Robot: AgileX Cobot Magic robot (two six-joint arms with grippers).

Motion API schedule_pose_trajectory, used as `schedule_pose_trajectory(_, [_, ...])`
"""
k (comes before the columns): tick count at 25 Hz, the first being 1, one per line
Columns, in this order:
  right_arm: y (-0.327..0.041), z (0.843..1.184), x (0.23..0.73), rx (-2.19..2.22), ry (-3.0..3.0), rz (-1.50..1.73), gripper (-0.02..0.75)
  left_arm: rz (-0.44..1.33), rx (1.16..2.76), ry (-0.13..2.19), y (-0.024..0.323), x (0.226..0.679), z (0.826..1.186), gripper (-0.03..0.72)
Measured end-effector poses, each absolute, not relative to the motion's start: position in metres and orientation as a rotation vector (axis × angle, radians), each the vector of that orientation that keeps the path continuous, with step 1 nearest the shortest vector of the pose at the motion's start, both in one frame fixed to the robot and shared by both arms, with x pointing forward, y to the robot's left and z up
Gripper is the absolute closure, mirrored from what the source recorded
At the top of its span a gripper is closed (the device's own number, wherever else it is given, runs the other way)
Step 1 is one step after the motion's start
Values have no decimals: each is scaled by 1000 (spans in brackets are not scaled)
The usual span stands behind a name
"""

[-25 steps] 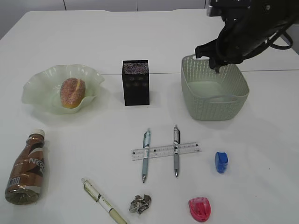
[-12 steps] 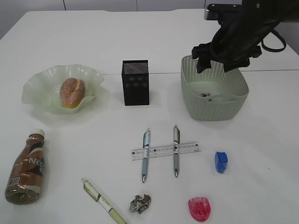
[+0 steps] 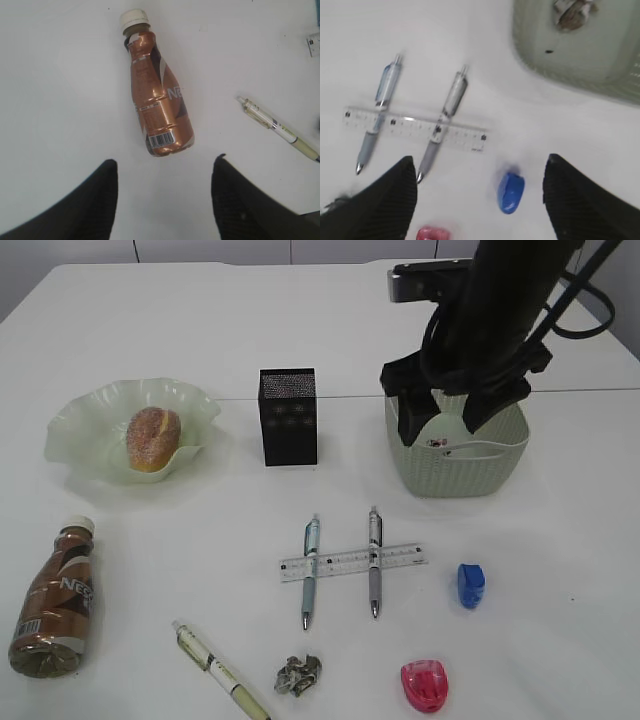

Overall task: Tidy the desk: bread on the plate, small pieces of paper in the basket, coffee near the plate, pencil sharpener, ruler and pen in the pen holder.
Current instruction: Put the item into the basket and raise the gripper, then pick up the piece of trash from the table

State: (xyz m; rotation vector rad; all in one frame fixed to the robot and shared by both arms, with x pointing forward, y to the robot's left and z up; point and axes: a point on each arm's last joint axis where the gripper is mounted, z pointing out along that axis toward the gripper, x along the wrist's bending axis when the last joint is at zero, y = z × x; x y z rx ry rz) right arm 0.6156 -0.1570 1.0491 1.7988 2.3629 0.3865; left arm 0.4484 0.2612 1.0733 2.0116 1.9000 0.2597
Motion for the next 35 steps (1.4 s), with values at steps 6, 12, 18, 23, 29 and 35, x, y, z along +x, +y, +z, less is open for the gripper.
schedule_pose_trajectory(6, [-118,1042,581,1725,2557,338,163,263,2009,1898,261,449,1073,255])
schedule_pose_trajectory(12, [-81,1012,537,1604,2740,197,164,268,2005,1895,261,449,1074,255])
schedule_pose_trajectory(18, [-50,997,507,1560,2778,199,165,275,2000,1890,261,450,1074,255])
schedule_pose_trajectory(23, [-34,998,499,1652,2708,289,165,280,1992,1885,261,451,1074,255])
schedule_pose_trajectory(29, [-16,971,495,1822,2629,226,166,292,1982,1877,261,452,1075,255])
schedule_pose_trajectory(35, [-11,944,499,1963,2544,150,167,292,1982,1877,261,452,1075,255])
